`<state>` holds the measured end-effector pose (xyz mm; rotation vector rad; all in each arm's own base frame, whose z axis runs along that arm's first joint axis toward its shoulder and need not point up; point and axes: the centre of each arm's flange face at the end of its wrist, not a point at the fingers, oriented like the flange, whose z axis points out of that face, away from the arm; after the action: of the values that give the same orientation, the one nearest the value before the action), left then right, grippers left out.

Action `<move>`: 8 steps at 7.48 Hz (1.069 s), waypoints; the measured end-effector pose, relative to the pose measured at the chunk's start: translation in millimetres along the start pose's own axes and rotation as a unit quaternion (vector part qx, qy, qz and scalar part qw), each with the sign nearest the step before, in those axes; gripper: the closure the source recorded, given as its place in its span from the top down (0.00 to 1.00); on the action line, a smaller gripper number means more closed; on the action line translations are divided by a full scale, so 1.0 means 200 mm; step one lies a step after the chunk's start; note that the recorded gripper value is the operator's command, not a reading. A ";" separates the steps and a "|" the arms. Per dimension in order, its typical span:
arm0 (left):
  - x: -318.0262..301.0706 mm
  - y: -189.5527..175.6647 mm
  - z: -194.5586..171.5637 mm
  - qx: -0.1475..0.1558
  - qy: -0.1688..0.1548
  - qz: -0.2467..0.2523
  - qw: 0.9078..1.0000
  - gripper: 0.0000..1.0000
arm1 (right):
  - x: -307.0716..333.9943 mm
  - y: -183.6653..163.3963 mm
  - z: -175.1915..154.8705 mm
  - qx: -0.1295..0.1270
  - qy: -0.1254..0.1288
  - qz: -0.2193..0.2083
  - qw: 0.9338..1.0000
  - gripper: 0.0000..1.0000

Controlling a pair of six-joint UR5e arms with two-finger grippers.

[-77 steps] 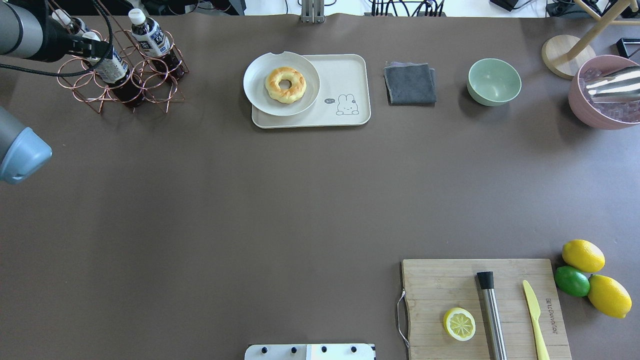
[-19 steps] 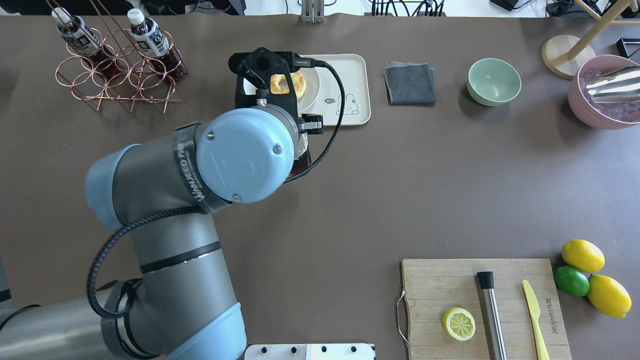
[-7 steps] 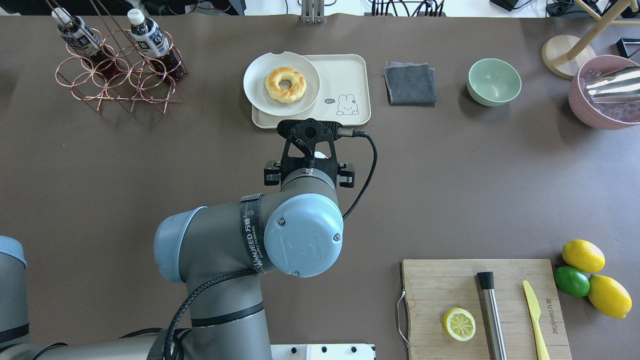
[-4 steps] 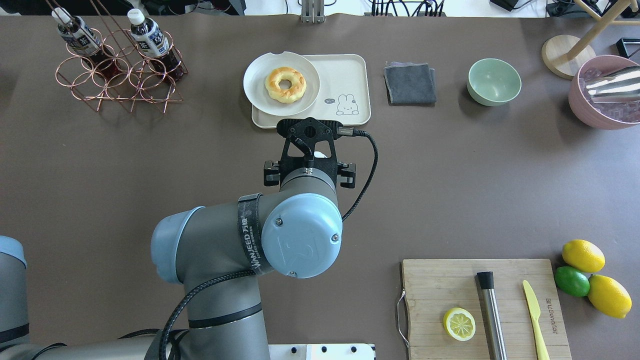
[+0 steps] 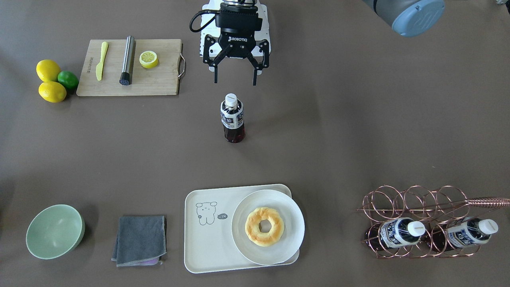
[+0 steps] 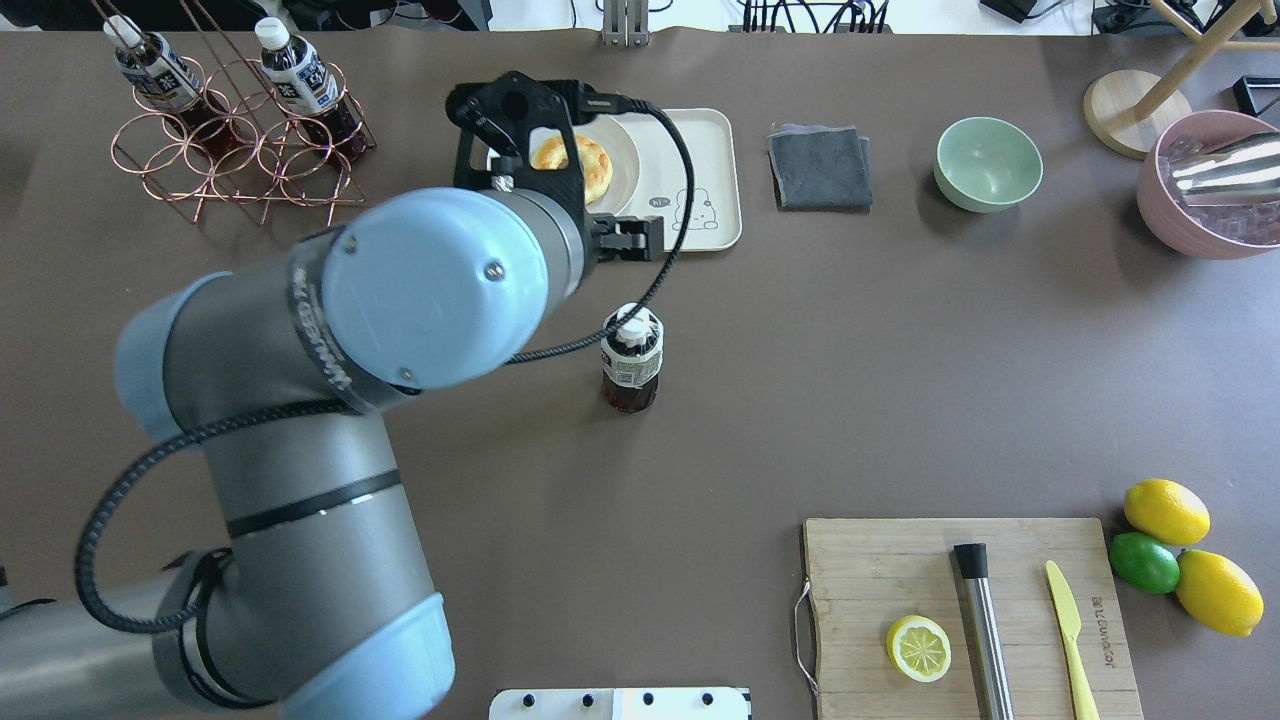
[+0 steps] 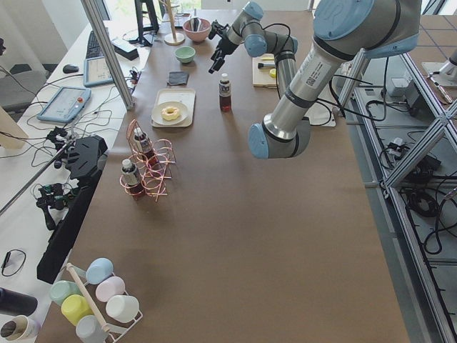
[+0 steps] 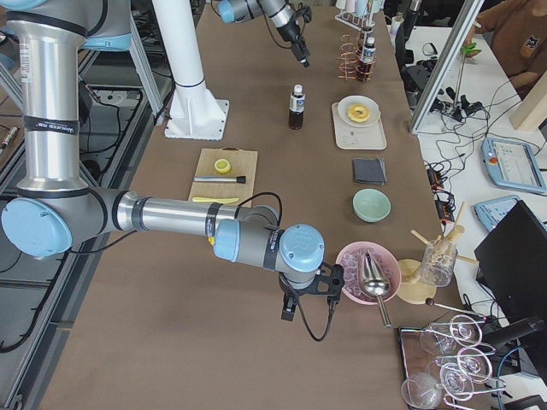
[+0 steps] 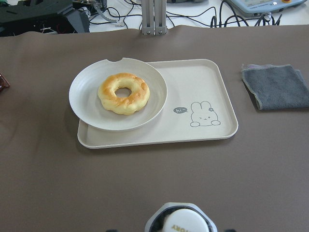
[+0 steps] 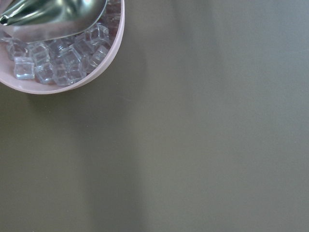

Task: Place tea on tray
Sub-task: 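Open the left gripper and withdraw it from the standing bottle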

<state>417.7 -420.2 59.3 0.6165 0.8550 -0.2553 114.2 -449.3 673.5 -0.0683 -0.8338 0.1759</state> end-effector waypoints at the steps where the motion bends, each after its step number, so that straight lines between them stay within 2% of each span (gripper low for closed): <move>1: -0.23 -0.10 0.09 0.020 -0.011 -0.006 1.000 0.97 | -0.03 -0.01 -0.02 0.005 -0.009 -0.004 1.000 1.00; 3: -0.74 -0.27 0.22 0.069 -0.019 -0.019 0.997 0.97 | -0.20 -0.08 -0.15 0.027 -0.017 -0.032 0.999 1.00; 4: -0.95 -0.34 0.24 0.079 -0.036 -0.003 0.996 0.97 | -0.34 -0.10 -0.22 0.040 -0.019 -0.058 0.997 1.00; 6: -1.41 -0.51 0.24 0.067 -0.079 -0.004 0.995 0.97 | -0.72 -0.17 -0.32 0.053 -0.021 -0.113 0.992 1.00; 7: -1.71 -0.60 0.20 0.049 -0.103 -0.025 0.993 0.97 | -0.96 -0.22 -0.37 0.053 -0.025 -0.121 0.991 1.00; 8: -2.06 -0.64 0.15 0.017 -0.130 -0.025 0.991 0.97 | -1.19 -0.28 -0.43 0.050 -0.030 -0.119 0.991 1.00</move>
<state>115.0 -553.1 339.1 0.5796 0.6156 -0.3870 27.9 -547.1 449.4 0.1320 -0.8837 -0.0053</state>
